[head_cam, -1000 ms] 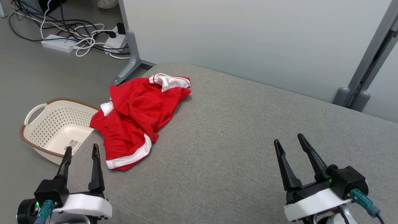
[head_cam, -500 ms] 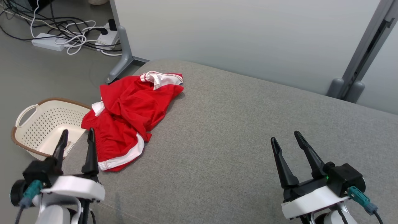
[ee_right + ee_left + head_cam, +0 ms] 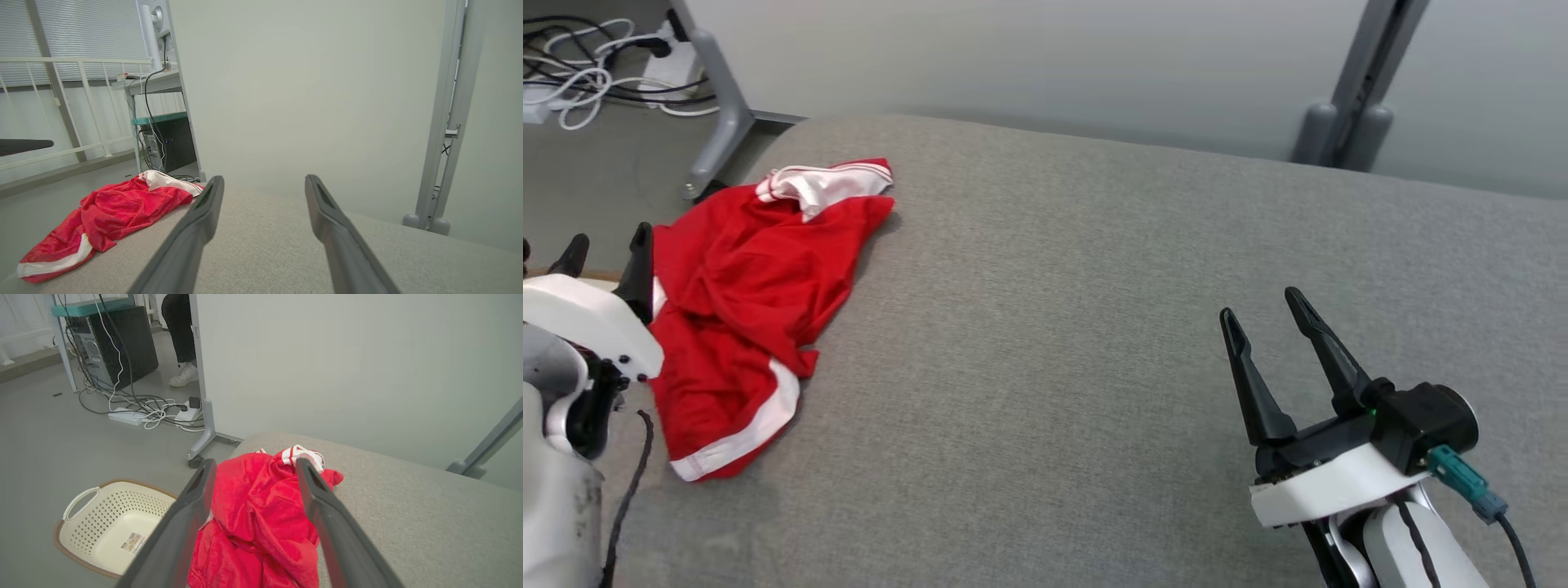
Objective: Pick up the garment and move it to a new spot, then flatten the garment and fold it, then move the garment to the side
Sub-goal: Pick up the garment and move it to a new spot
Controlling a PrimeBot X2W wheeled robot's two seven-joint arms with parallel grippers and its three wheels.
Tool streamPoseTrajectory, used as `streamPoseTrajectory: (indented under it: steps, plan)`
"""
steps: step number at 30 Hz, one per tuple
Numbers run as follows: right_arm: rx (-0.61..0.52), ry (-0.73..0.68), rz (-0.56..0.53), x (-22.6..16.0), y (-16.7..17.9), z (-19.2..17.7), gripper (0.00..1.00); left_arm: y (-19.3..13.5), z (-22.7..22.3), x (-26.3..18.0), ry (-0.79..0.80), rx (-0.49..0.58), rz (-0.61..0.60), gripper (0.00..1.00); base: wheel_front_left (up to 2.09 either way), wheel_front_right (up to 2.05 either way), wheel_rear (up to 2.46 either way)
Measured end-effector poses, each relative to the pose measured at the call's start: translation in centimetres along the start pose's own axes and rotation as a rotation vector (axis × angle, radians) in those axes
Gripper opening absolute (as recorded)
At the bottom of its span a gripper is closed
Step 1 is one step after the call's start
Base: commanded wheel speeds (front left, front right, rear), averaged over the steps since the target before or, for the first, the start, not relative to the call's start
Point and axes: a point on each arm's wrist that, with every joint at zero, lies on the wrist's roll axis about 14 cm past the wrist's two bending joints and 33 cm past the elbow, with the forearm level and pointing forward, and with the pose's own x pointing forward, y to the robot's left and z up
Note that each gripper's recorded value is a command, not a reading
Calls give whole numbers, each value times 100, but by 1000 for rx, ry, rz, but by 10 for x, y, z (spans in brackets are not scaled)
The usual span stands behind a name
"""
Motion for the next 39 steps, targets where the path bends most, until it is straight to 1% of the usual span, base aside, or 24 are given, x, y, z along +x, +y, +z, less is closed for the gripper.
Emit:
streamPoseTrajectory:
  steps: [1,5,8,10,15,20,25,26,27,28,29,33,39]
  plan:
    - [-4,-3,-12,0,-5,1,100,-2,-6,8,48,-12,-1,100,0,0,0]
    - [-20,-20,-59,-3,-25,6,100,-3,-44,30,286,-1,4,100,0,0,0]
    - [-28,-15,-111,-10,-43,5,100,-12,-65,43,410,-16,-7,100,0,0,0]
    - [-31,-12,-127,-12,-49,4,100,-14,-70,47,441,-21,-7,100,0,0,0]
    - [-43,0,-196,-24,-73,1,100,-12,-107,56,618,-2,19,100,0,0,0]
    - [-49,18,-244,-34,-89,-4,100,-13,-128,64,714,15,47,100,0,0,0]
    - [-53,27,-267,-39,-97,-6,100,-12,-143,62,788,25,64,99,0,0,0]
    - [-54,28,-269,-40,-97,-6,100,-11,-143,62,792,27,66,86,0,0,0]
    - [-54,27,-269,-40,-97,-5,100,-10,-143,61,794,29,70,58,0,0,0]
    - [-55,26,-269,-40,-97,-5,100,-8,-143,60,793,31,74,33,0,0,0]
    - [-56,23,-266,-40,-96,-3,100,-7,-142,59,787,35,74,0,0,0,0]
    - [-59,17,-259,-39,-92,0,100,-8,-135,60,749,52,61,0,0,0,0]
    - [-60,6,-242,-40,-83,6,100,-13,-102,68,605,104,25,0,0,0,0]
